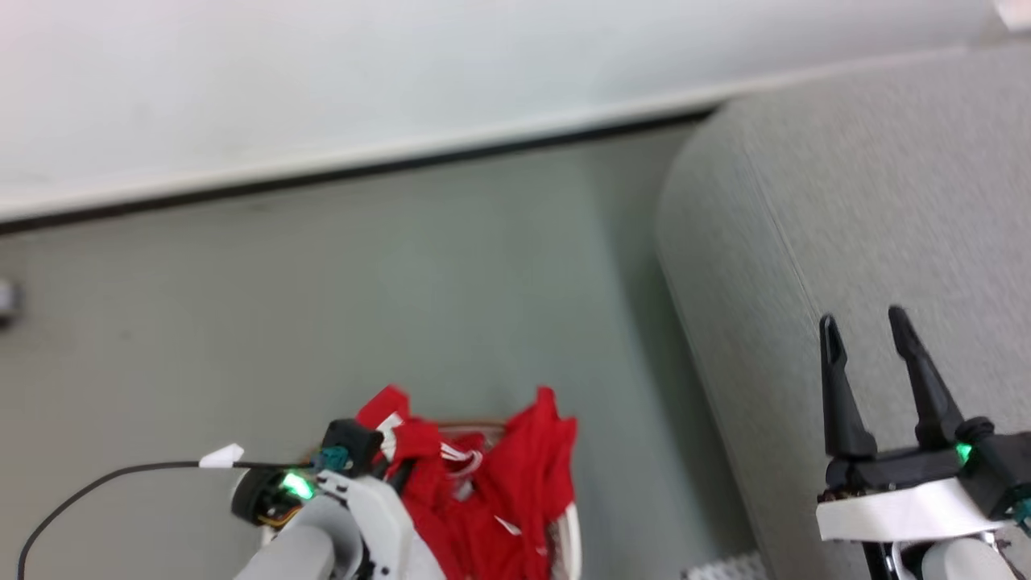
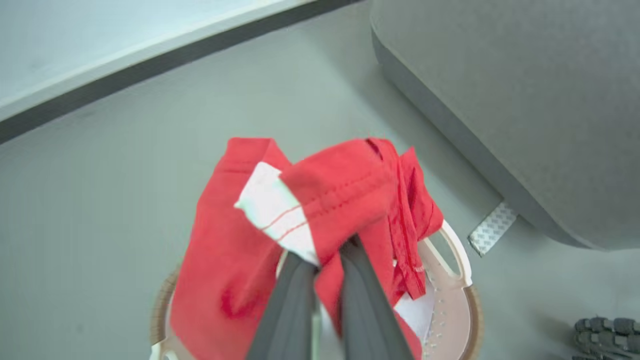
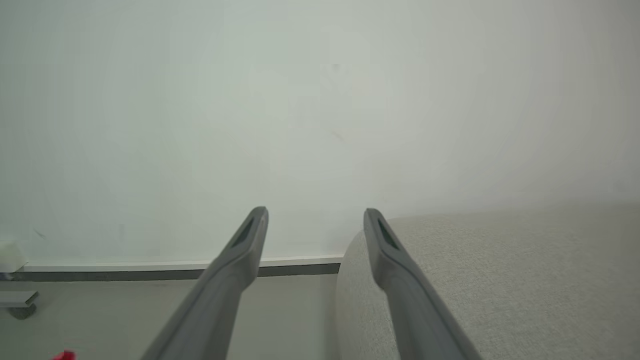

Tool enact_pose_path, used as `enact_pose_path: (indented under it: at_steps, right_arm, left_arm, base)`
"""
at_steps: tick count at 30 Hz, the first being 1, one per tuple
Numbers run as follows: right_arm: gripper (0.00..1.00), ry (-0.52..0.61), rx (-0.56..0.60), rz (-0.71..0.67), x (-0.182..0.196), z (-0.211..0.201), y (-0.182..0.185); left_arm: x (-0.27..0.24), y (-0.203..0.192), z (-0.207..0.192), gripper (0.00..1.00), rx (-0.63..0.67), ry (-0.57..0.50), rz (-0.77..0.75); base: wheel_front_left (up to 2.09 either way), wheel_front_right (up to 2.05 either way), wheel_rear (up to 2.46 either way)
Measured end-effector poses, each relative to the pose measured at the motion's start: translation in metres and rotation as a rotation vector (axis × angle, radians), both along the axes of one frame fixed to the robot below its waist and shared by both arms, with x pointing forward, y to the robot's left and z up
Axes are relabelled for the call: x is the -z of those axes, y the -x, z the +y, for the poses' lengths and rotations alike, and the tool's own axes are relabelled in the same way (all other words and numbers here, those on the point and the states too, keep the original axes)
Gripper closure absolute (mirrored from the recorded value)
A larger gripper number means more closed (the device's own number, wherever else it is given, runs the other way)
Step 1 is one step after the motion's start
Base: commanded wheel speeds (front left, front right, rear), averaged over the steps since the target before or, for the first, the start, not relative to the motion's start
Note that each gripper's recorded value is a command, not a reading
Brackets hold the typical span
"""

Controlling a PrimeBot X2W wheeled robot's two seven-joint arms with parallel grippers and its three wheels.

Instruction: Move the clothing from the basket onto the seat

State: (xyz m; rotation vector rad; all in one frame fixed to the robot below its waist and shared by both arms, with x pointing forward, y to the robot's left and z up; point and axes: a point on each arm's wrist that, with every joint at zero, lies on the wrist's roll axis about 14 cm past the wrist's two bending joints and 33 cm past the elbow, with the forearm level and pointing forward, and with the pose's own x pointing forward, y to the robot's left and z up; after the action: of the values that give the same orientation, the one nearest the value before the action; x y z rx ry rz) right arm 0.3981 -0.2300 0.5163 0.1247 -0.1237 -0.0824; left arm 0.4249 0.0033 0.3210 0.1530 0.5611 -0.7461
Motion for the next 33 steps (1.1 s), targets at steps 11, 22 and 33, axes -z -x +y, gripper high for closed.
enact_pose_path:
  at_steps: [11,22,33]
  right_arm:
    - [0.00,-0.035,-0.211,-0.109,-0.036,0.067,0.012]
    - [0.00,-0.051,-0.514,-0.137,-0.049,0.157,0.033]
    - [0.00,0.053,-0.792,-0.105,-0.047,0.231,0.035]
  left_arm:
    - [-0.166,-0.019,0.016,1.00,-0.139,0.253,-0.416]
    - [-0.312,0.000,0.023,1.00,-0.115,0.355,-0.735]
    - [-0.337,0.023,0.013,1.00,-0.059,0.368,-0.765]
  base:
    - [0.00,0.00,0.00]
    - [0.00,0.00,0.00]
    - [0.00,0.00,0.00]
